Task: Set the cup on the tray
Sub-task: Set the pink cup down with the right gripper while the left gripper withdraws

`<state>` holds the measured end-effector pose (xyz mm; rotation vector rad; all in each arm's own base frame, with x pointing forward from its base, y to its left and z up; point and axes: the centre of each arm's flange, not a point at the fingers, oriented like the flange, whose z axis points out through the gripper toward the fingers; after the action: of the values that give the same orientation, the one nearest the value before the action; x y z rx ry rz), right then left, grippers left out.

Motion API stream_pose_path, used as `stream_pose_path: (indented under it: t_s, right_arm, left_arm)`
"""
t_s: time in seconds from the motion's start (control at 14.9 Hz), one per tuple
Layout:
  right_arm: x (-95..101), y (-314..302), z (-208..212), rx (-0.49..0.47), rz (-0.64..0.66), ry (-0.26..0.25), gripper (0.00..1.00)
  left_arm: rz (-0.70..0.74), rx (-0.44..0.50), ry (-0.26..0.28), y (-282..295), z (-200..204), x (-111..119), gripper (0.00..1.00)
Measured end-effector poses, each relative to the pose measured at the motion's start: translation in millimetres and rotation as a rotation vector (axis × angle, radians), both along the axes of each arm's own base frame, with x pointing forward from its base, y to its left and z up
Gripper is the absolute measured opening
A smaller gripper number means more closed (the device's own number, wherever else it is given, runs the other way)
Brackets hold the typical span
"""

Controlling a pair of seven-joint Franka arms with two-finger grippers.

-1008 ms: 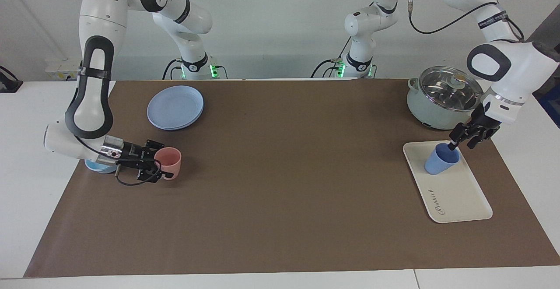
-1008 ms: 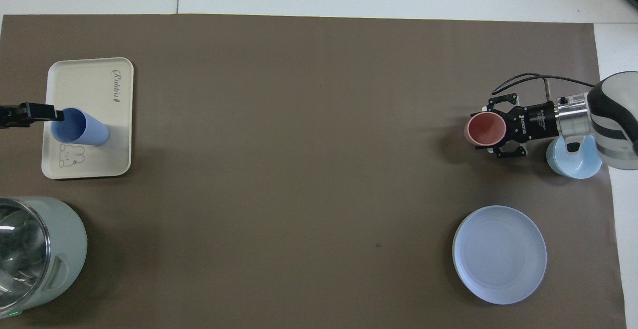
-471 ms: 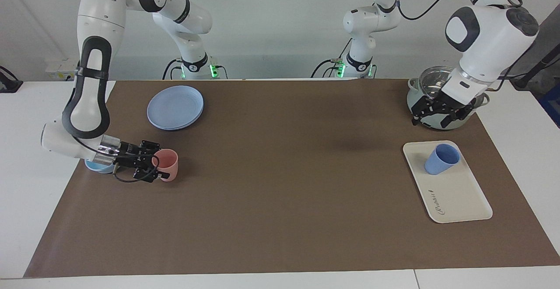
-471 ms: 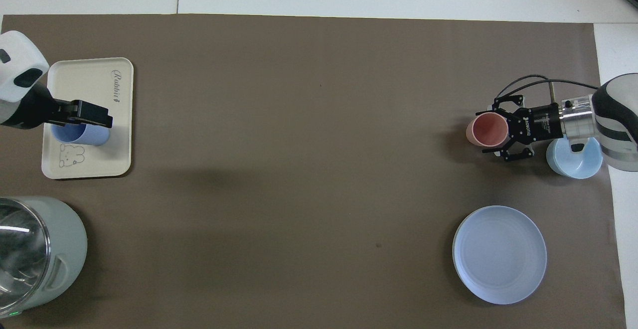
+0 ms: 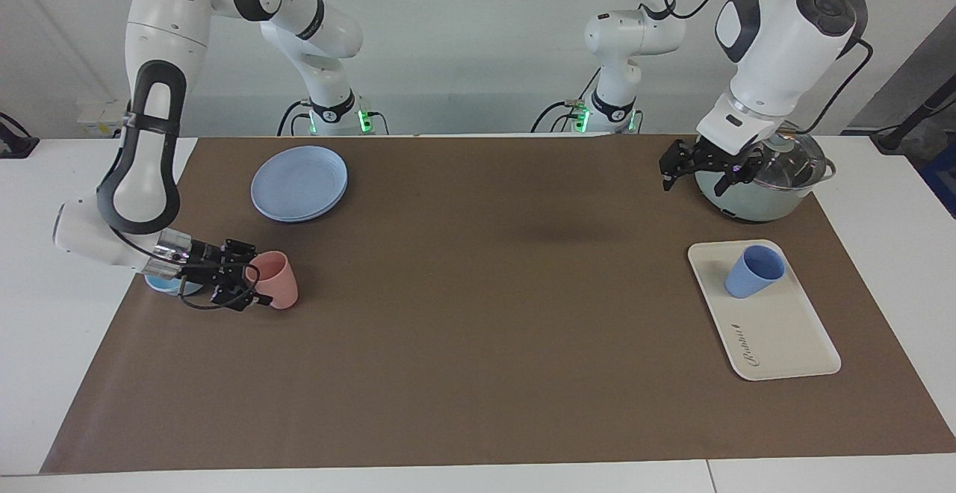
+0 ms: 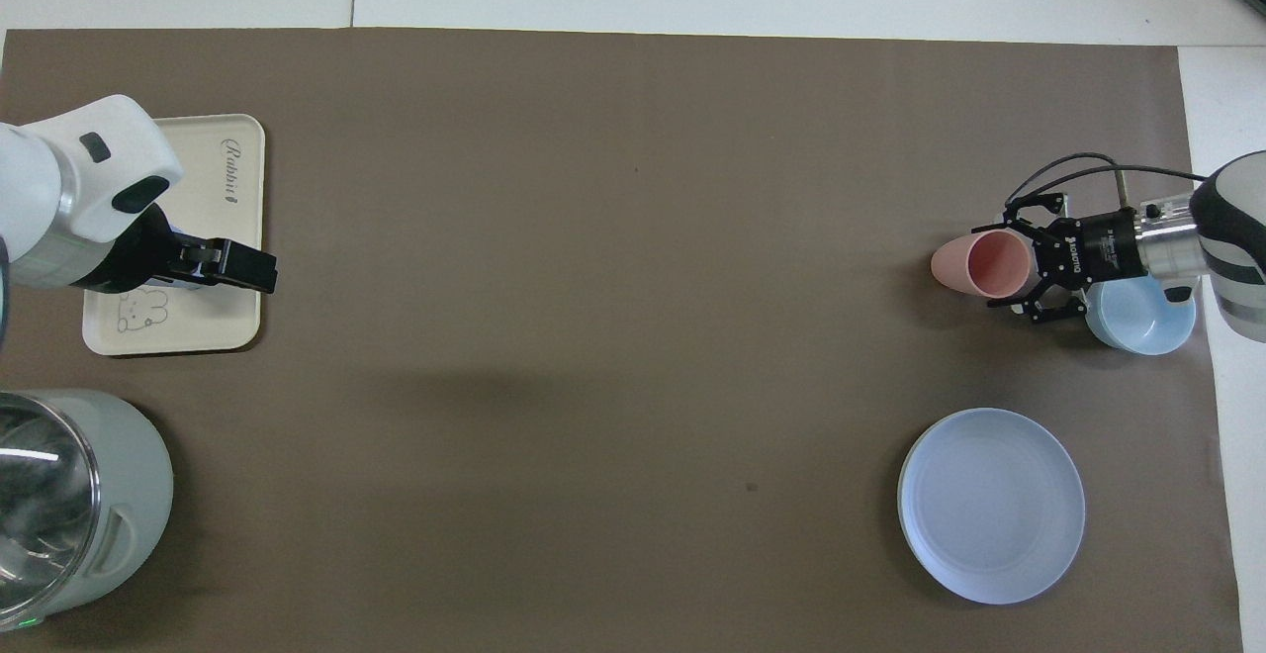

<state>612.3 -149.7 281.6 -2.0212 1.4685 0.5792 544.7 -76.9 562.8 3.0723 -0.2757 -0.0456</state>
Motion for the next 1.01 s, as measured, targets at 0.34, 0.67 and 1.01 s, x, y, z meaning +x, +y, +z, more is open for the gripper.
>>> stream_pose_path:
  t_s: [0.34,0.67,1.01]
  right_arm:
    - [9.2,-8.0,33.0,-0.164,0.081,-0.122,0.98]
    - [11.3,17.2,87.3,-0.374,0.357,-0.211,0.98]
    - [13.8,80.4,144.8,-0.546,0.663,-0.318,0.99]
  left_arm:
    - [0.012,0.014,0.006,11.2,32.9,-10.9,1.0]
    - [0.044,0.013,0.011,30.1,41.0,-11.9,1.0]
    - [0.013,0.018,0.037,30.7,61.2,-31.0,1.0]
